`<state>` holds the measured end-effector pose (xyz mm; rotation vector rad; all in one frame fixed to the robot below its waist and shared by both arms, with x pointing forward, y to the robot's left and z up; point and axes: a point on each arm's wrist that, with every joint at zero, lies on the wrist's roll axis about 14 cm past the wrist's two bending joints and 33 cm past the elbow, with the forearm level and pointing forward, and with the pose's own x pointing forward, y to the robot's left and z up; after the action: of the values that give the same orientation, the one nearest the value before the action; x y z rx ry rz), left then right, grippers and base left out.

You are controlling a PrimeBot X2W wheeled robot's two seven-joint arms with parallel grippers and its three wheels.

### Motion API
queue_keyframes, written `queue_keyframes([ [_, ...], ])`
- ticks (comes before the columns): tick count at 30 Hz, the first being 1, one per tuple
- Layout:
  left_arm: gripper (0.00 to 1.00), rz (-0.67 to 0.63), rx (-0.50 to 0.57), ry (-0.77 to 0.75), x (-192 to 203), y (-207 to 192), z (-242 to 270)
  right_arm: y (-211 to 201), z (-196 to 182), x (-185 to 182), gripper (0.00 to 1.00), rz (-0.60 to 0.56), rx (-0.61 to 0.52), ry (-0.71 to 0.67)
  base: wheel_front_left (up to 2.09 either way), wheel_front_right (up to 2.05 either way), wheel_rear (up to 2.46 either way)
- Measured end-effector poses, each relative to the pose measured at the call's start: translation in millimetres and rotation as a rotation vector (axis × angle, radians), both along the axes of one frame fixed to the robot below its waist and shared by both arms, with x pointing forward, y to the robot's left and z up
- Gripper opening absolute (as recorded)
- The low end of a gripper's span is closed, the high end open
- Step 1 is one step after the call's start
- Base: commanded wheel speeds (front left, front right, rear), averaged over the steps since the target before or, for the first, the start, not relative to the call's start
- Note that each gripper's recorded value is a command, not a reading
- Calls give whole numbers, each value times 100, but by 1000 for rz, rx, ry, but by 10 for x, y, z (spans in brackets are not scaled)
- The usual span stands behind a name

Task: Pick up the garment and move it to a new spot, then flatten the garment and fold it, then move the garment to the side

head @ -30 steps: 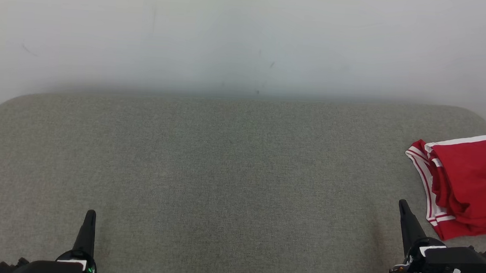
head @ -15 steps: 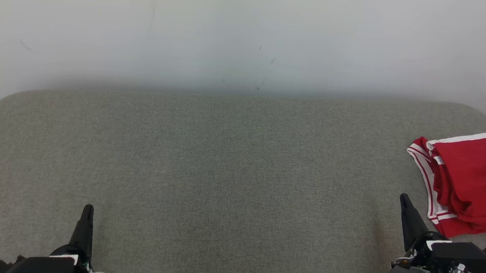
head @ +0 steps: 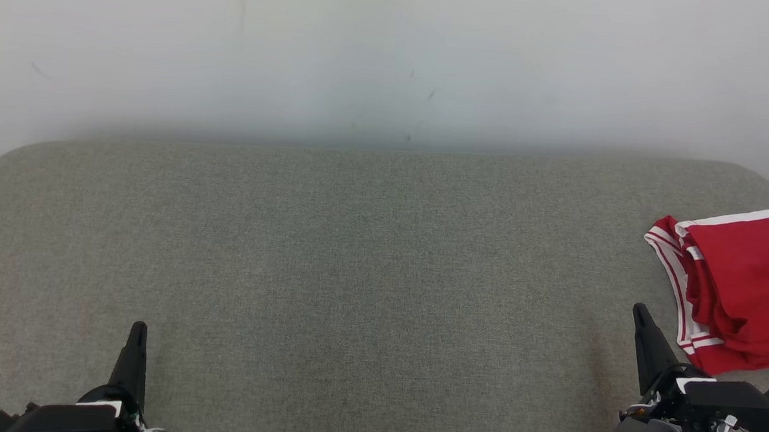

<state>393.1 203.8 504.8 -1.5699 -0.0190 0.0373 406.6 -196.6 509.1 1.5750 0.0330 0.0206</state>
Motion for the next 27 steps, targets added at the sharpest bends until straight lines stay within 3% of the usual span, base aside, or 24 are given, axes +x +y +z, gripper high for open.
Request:
queue_keyframes([
  [27,0,1,-1,0,0,2,0,0,0,-1,0,1,2,0,0,0,0],
])
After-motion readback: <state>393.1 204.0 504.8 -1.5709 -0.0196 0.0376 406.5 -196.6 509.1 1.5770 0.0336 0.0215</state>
